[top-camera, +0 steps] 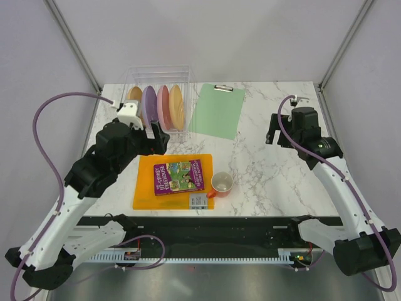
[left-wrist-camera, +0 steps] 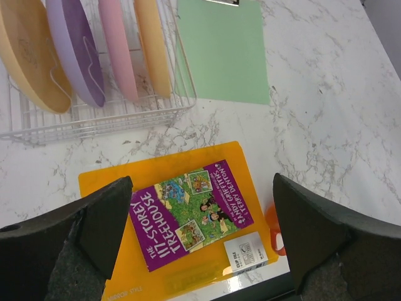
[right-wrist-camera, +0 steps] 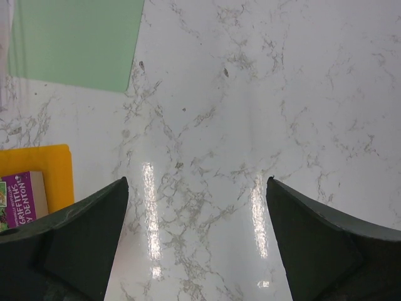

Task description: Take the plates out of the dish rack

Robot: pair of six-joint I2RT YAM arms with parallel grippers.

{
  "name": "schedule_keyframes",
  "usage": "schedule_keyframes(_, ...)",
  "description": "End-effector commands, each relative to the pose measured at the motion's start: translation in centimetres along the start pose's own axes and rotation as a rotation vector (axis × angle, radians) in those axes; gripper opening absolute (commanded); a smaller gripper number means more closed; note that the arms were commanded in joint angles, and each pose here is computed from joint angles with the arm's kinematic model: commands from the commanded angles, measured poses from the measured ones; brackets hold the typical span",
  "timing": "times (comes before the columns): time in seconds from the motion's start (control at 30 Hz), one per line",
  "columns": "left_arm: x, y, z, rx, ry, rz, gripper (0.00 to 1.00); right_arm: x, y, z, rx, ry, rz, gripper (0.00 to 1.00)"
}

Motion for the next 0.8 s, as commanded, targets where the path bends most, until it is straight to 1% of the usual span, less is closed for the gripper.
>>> schedule_keyframes(0.0,-2.0,-1.6,2.7,0.082,0.016,0.032,1.0,-0.9,0.1,-1.8,-0.029,-0.068,-0.017,0.98)
schedule_keyframes(0.03,-2.2,-2.2,3.4,0.115,0.02,0.038,1.0,-1.0,0.0,-1.8,-0.012,-0.079,-0.02,0.98)
schedule_keyframes(0.07,-2.2,-2.9,4.5,0.16,0.049,0.055,1.0,-1.0,-0.3,-1.8,0.008,-0.09,-0.025,0.98)
schedule_keyframes(0.13,-2.3,-3.5,6.0,0.149,0.07,0.061,1.0,-1.1,-0.7,-1.8,0.054,-0.107,-0.037,0.98)
schedule_keyframes(0.17,-3.1,-3.7,6.3,0.17,0.055,0.098,1.0,-1.3,-0.7,-1.9,0.059,-0.111,-0.037,0.98)
schedule_keyframes(0.2,-2.9,-4.3,7.8,0.162,0.079,0.121,1.0,-1.2,-0.7,-1.8,0.071,-0.096,-0.041,0.98)
schedule_keyframes(0.27,-3.8,-4.8,8.7,0.144,0.074,0.142,1.0,-1.4,-0.5,-1.8,0.061,-0.084,-0.041,0.98)
schedule_keyframes(0.33,-3.6,-5.2,10.5,0.133,0.105,0.164,1.0,-1.4,-0.4,-1.5,0.065,-0.071,-0.039,0.98)
schedule_keyframes(0.37,-4.3,-5.0,10.7,0.085,0.088,0.16,1.0,-1.3,-0.4,-1.4,0.064,-0.067,-0.038,0.98)
schedule_keyframes(0.43,-4.4,-5.1,12.3,0.042,0.106,0.192,1.0,-1.3,-0.3,-1.1,0.06,-0.063,-0.038,0.98)
schedule_keyframes(0.47,-5.1,-4.7,12.6,-0.016,0.088,0.207,1.0,-1.3,-0.2,-0.9,0.058,-0.062,-0.039,0.98)
schedule_keyframes(0.53,-5.0,-4.8,14.2,-0.068,0.111,0.241,1.0,-1.4,0.0,-0.5,0.055,-0.048,-0.043,0.98)
schedule_keyframes(0.57,-5.5,-4.4,14.6,-0.135,0.1,0.247,1.0,-1.4,0.0,-0.3,0.053,-0.044,-0.043,0.98)
schedule_keyframes(0.63,-5.2,-4.4,16.0,-0.188,0.118,0.274,1.0,-1.4,0.1,0.1,0.06,-0.032,-0.044,0.98)
schedule_keyframes(0.67,-5.4,-4.0,16.4,-0.263,0.114,0.277,1.0,-1.3,0.1,0.2,0.061,-0.029,-0.044,0.98)
schedule_keyframes(0.77,-4.9,-3.9,18.3,-0.331,0.118,0.318,1.0,-1.3,0.2,0.4,0.061,-0.024,-0.046,0.98)
Point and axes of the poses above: each gripper's point midway between its finger pads, its own z axis out along the fingers, its own y axis along the line the jaws close on, x = y × z, the point moved 10 cm from there along -z, back along the fingers, and after that the axes turned 12 degrees about z, right-handed, at the moved point
